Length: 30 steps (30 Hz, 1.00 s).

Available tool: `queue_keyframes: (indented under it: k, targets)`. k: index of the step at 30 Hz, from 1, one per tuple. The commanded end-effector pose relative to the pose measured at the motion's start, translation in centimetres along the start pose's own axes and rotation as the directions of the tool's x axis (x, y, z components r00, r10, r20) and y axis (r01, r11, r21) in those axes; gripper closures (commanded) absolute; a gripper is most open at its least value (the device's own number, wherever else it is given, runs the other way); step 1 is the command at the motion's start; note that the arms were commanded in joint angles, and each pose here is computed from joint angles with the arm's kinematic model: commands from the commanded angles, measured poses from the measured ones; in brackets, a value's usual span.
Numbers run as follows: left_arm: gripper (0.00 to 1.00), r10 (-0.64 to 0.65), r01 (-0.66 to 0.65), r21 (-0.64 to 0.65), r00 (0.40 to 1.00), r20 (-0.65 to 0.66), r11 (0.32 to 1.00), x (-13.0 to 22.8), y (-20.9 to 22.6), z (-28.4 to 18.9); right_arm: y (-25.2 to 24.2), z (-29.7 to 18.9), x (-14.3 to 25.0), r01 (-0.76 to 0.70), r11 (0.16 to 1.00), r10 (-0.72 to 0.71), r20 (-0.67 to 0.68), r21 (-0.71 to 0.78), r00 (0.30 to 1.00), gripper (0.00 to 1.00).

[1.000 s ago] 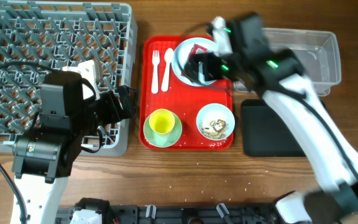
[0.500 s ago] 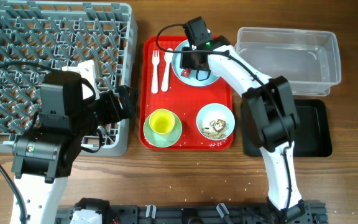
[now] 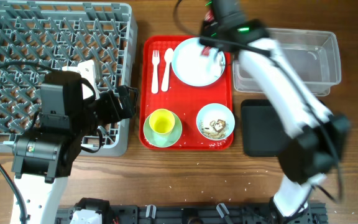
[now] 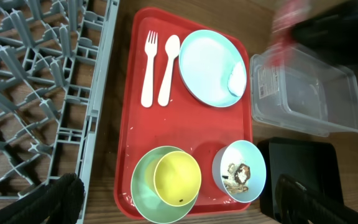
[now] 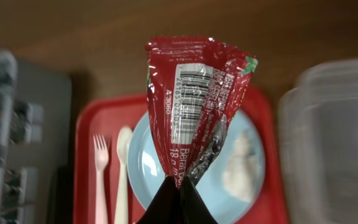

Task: Sort waste into correct bins and load items into the dishwasher rack
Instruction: 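Grasp the red ketchup packet with the right gripper, carry to clear bin, then release the packet into the clear bin and lift the right gripper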

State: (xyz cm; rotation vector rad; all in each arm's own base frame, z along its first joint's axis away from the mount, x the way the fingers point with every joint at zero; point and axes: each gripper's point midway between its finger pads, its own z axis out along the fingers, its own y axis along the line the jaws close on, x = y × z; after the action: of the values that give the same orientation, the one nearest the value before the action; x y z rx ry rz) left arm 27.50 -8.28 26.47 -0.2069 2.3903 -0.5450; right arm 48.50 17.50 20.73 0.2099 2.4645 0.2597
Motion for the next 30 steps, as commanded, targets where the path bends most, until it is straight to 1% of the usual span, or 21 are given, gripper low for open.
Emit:
queue_keyframes:
  k: [1,3,4,6,8,9,10,11,13,14,15,17,18,19,20,21,22,27,30]
  targets:
    - [0.0,0.017,-0.017,0.007,1.0,0.022,1.0,-0.7,-0.5,-0.5,-7.9,-2.1,-3.2,-0.024,0.99,0.018,0.039,0.141,0.999,0.96]
    - [0.0,0.017,-0.017,0.006,1.0,0.022,1.0,-0.6,-0.4,-0.5,-12.0,-0.6,-2.2,0.01,0.978,-0.004,-0.03,0.209,1.0,0.96]
    - [0.0,0.017,-0.017,0.006,1.0,0.022,1.0,-0.6,-0.4,-0.5,-13.9,0.6,-1.1,0.036,0.971,-0.018,-0.079,0.238,0.997,0.96]
    - [0.0,0.017,-0.017,0.006,1.0,0.022,1.0,-0.6,-0.4,-0.5,-16.0,2.6,1.4,0.059,0.962,-0.016,-0.16,0.266,0.987,0.96]
    - [0.0,0.017,-0.017,0.006,1.0,0.022,1.0,-0.6,-0.4,-0.5,-16.9,3.8,2.7,0.061,0.958,-0.004,-0.199,0.281,0.98,0.95]
    - [0.0,0.017,-0.017,0.006,1.0,0.022,1.0,-0.6,-0.4,-0.5,-16.8,3.8,2.6,0.065,0.958,-0.009,-0.198,0.279,0.98,0.78]
    - [0.0,0.017,-0.017,0.006,1.0,0.022,1.0,-0.6,-0.4,-0.5,-16.3,3.5,2.3,0.069,0.966,-0.019,-0.195,0.249,0.981,0.56]
    - [0.0,0.017,-0.017,0.006,1.0,0.022,1.0,-0.7,-0.4,-0.5,-15.2,2.9,1.9,0.059,0.978,-0.021,-0.187,0.201,0.982,0.5]
    - [0.0,0.017,-0.017,0.006,1.0,0.022,1.0,-0.6,-0.4,-0.5,-12.0,1.0,0.9,0.043,0.997,-0.032,-0.154,0.069,0.988,0.45]
    - [0.0,0.017,-0.017,0.006,1.0,0.022,1.0,-0.6,-0.4,-0.5,-9.9,-0.4,0.6,0.05,0.999,-0.05,-0.134,-0.005,0.99,0.43]
    - [0.0,0.017,-0.017,0.006,1.0,0.022,1.0,-0.6,-0.4,-0.5,-8.1,-1.5,0.5,0.071,0.996,-0.076,-0.117,-0.046,0.99,0.41]
    - [0.0,0.017,-0.017,0.006,1.0,0.022,1.0,-0.6,-0.4,-0.5,-3.9,-2.6,1.7,0.153,0.984,-0.162,-0.098,-0.088,0.982,0.4]
    - [0.0,0.017,-0.017,0.006,1.0,0.022,1.0,-0.6,-0.4,-0.5,-2.2,-2.4,2.7,0.204,0.976,-0.211,-0.096,-0.071,0.973,0.4]
    - [0.0,0.017,-0.017,0.006,1.0,0.022,1.0,-0.6,-0.4,-0.5,-1.5,-1.9,3.6,0.233,0.972,-0.235,-0.095,-0.031,0.967,0.39]
    - [0.0,0.017,-0.017,0.006,1.0,0.022,1.0,-0.6,-0.4,-0.5,-1.3,-1.3,4.2,0.237,0.971,-0.233,-0.094,0.03,0.968,0.37]
    - [0.0,0.017,-0.017,0.006,1.0,0.022,1.0,-0.6,-0.4,-0.5,-1.5,-0.4,5.0,0.231,0.965,-0.221,-0.09,0.124,0.971,0.36]
    - [0.0,0.017,-0.017,0.006,1.0,0.022,1.0,-0.6,-0.4,-0.5,-1.9,1.1,5.8,0.214,0.957,-0.199,-0.093,0.197,0.976,0.36]
    - [0.0,0.017,-0.017,0.006,1.0,0.022,1.0,-0.6,-0.4,-0.5,-3.4,8.0,8.6,0.19,0.95,-0.152,-0.167,0.248,0.974,0.36]
    - [0.0,0.017,-0.017,0.006,1.0,0.022,1.0,-0.6,-0.4,-0.5,-4.3,10.6,9.8,0.197,0.943,-0.146,-0.197,0.27,0.969,0.36]
